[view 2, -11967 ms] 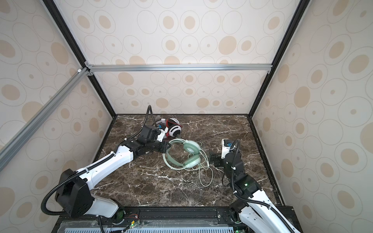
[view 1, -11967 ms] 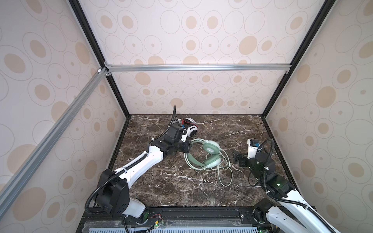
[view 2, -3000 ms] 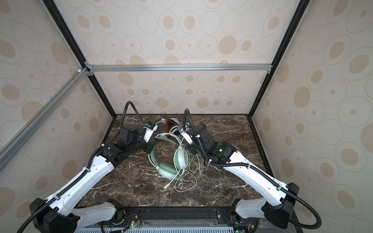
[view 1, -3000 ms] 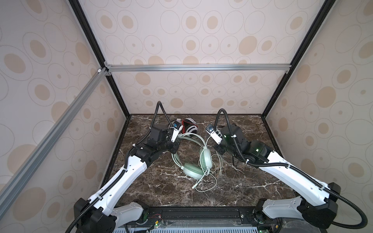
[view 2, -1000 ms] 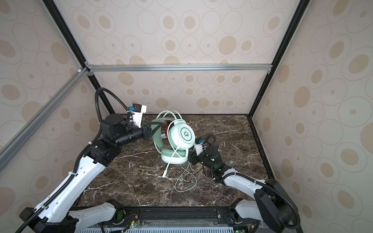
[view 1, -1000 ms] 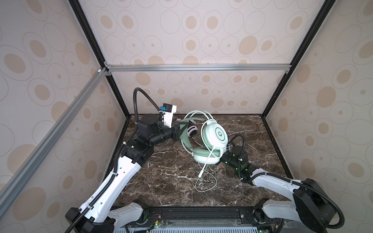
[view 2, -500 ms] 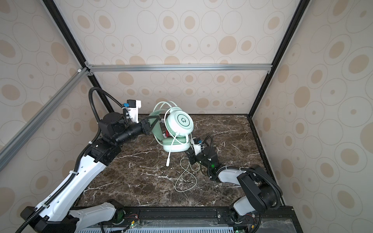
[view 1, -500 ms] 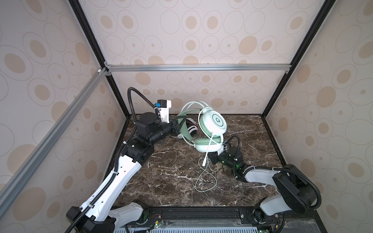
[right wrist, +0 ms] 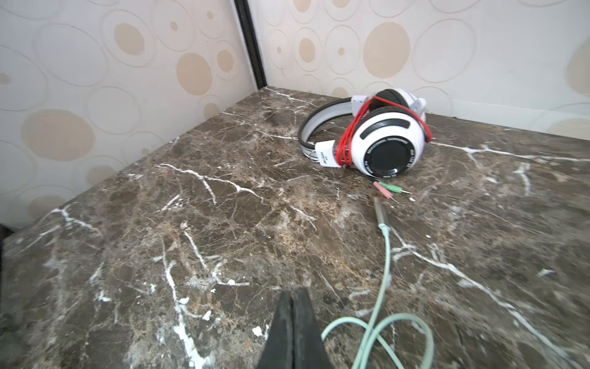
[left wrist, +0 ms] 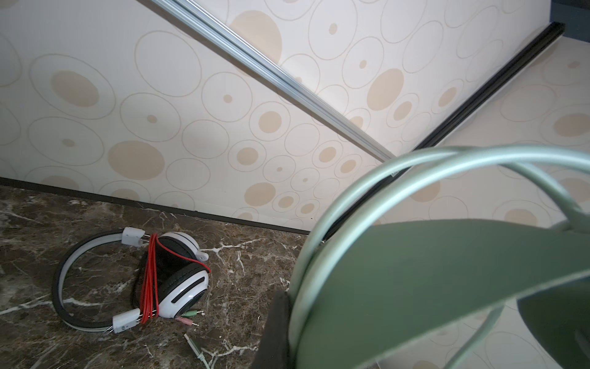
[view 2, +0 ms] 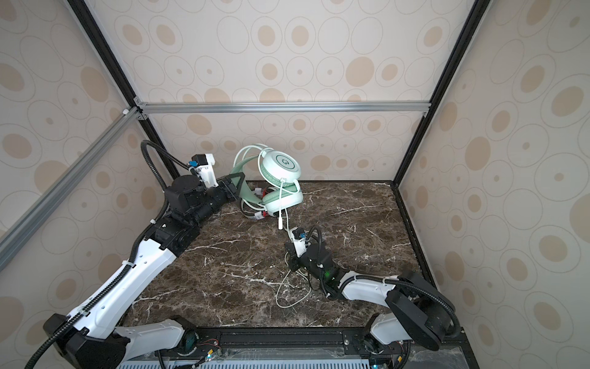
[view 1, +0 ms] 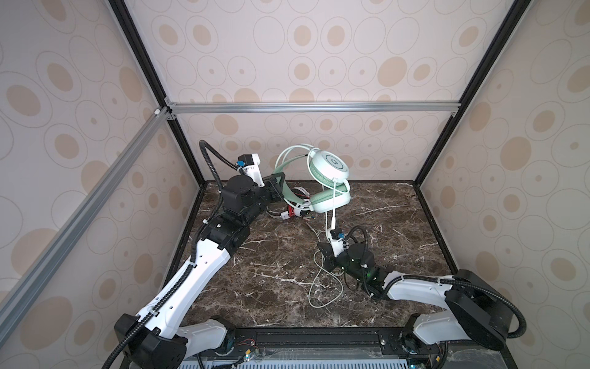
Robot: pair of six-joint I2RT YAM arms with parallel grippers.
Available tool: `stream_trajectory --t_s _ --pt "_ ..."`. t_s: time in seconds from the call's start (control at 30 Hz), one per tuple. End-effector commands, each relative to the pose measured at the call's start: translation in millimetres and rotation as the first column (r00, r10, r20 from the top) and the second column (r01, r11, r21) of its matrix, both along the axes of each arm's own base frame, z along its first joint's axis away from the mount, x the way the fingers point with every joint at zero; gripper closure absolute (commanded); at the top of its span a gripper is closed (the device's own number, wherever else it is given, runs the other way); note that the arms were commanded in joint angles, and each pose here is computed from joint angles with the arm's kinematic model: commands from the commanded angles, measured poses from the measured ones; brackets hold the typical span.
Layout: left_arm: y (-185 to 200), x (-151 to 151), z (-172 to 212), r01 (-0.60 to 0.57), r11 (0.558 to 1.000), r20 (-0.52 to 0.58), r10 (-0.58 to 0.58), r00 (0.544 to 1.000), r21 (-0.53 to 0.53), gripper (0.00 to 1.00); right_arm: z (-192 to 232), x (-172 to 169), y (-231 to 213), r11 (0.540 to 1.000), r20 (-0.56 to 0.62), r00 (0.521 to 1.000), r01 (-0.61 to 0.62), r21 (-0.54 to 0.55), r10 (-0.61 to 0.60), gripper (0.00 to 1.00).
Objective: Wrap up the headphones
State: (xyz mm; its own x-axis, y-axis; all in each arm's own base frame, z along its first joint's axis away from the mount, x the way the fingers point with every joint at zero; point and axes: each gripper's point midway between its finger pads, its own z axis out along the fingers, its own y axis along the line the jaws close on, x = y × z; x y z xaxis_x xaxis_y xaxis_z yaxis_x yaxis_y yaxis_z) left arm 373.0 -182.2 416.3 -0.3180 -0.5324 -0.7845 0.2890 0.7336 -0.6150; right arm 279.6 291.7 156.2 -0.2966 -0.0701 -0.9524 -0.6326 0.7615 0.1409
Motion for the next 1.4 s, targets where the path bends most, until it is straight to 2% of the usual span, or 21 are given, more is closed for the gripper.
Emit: stream_trajectory --t_s 0.0,0.27,0.4,0.53,0.7,0.8,0.93,1.07,1.17,1.23,1.37 --pt "17.9 12.1 40.1 -0.106 0.984 0.103 0.121 0.987 -0.146 1.0 -16.4 -8.7 -14.7 0.982 0.015 0.995 0.099 -0.161 -0.098 1.0" --pt "9.2 36.2 0.6 -0.132 0.978 0.017 0.137 0.99 -0.162 1.0 -6.8 -31.2 9.0 0.929 0.089 0.99 0.135 -0.345 -0.111 1.0" --pt "7.4 41.4 -13.4 -0.141 0.981 -0.006 0.141 0.99 -0.133 1.0 -4.4 -39.2 26.3 0.924 0.09 0.993 0.104 -0.367 -0.076 1.0" --pt "19.2 43.6 -28.4 -0.211 0.977 -0.003 0.211 0.977 -0.022 1.0 12.0 -48.5 43.7 0.922 0.107 0.994 0.067 -0.381 -0.028 1.0" --pt "39.6 43.8 -49.5 -0.312 0.938 0.022 0.313 0.95 0.151 1.0 34.1 -53.9 43.9 0.908 0.101 0.995 0.053 -0.416 -0.012 1.0" --pt "47.2 40.0 -57.8 -0.363 0.902 0.045 0.363 0.931 0.233 1.0 46.8 -55.4 40.6 0.906 0.101 0.995 0.05 -0.42 -0.008 1.0" --pt "53.7 36.8 -69.5 -0.415 0.838 0.082 0.414 0.907 0.354 1.0 61.4 -58.5 37.9 0.882 0.07 0.998 0.025 -0.471 0.009 1.0" --pt "54.4 26.7 -81.9 -0.455 0.738 0.146 0.446 0.883 0.498 1.0 79.4 -62.3 36.0 0.871 0.065 0.997 -0.001 -0.491 0.037 1.0" --pt "54.5 15.6 -90.0 -0.471 0.652 0.197 0.45 0.871 0.594 1.0 85.4 -64.8 32.9 0.837 0.051 0.997 -0.025 -0.546 0.063 1.0" --pt "52.9 8.1 -93.5 -0.468 0.619 0.221 0.435 0.873 0.631 1.0 86.0 -65.2 30.4 0.815 0.039 0.996 -0.039 -0.578 0.075 1.0" --pt "40.3 -3.2 -105.6 -0.413 0.586 0.234 0.359 0.903 0.697 1.0 85.1 -65.3 24.8 0.777 0.025 0.995 -0.059 -0.626 0.096 1.0"
